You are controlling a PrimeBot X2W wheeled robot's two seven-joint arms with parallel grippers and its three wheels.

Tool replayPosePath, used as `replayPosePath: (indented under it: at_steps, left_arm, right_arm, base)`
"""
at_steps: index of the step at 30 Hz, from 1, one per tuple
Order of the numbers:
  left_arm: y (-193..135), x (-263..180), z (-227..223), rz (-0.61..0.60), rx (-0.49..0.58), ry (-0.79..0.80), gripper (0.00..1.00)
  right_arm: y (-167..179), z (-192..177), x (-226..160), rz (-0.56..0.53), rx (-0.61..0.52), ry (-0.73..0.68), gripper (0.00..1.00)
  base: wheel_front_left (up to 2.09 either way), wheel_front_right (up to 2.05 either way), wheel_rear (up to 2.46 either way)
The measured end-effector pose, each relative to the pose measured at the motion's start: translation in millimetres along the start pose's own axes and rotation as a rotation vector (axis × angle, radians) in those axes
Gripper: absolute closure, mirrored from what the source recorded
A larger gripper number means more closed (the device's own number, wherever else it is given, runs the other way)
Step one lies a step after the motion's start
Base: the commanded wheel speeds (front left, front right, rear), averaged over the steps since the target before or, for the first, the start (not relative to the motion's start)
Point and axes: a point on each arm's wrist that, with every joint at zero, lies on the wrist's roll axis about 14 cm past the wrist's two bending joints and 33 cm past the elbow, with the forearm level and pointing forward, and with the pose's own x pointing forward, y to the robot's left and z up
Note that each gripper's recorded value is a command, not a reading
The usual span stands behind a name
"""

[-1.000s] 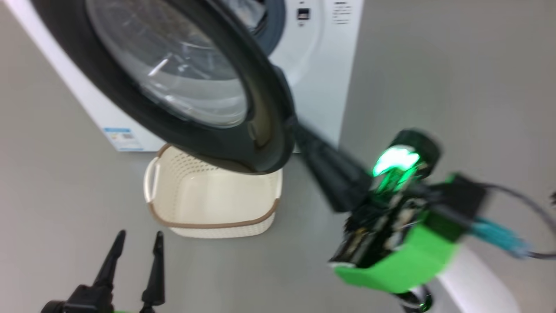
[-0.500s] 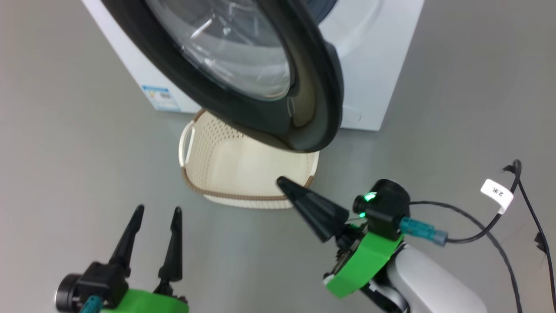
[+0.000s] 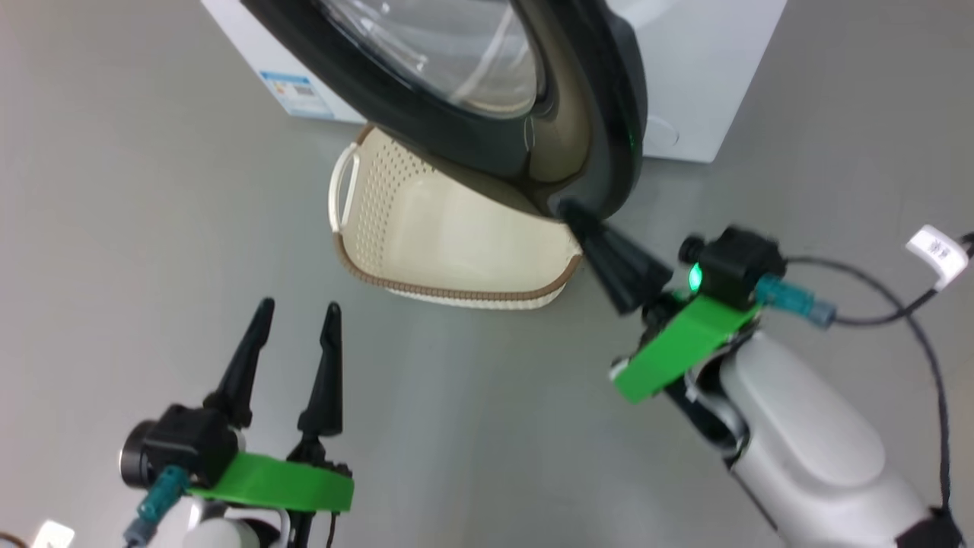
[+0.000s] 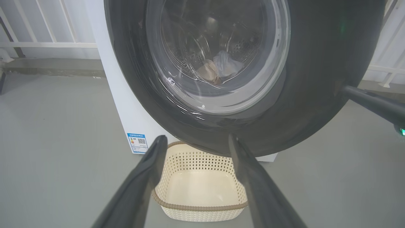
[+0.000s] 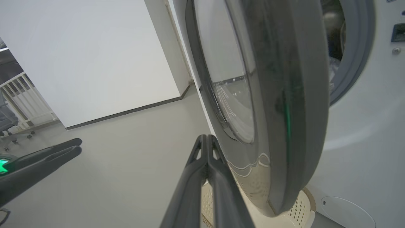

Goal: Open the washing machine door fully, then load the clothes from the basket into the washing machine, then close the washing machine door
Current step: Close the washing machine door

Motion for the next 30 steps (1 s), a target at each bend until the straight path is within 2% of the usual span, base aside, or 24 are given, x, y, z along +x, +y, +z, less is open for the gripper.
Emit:
replayPosePath:
  at_steps: [10, 17, 30]
  left_arm:
    - [-5.1, 25.7, -1.6, -0.018, -0.011, -0.01, 0.0]
    - [-9.8, 34.0, -11.1, -0.031, -0.025, 0.01, 0.0]
    - [-33.9, 63.2, -24.8, -0.109, -0.039, 0.021, 0.0]
  right_arm:
    - [-51.5, 9.0, 35.4, -0.078, -0.008, -0.056, 1.0]
    - [-87.8, 21.8, 46.1, -0.147, -0.023, -0.112, 1.0]
    - [-155.6, 32.1, 84.9, -0.219, -0.089, -0.172, 1.0]
  base:
    - [0.0, 0.0, 0.0]
    - [0.0, 0.0, 0.0]
    - [0.0, 0.0, 0.0]
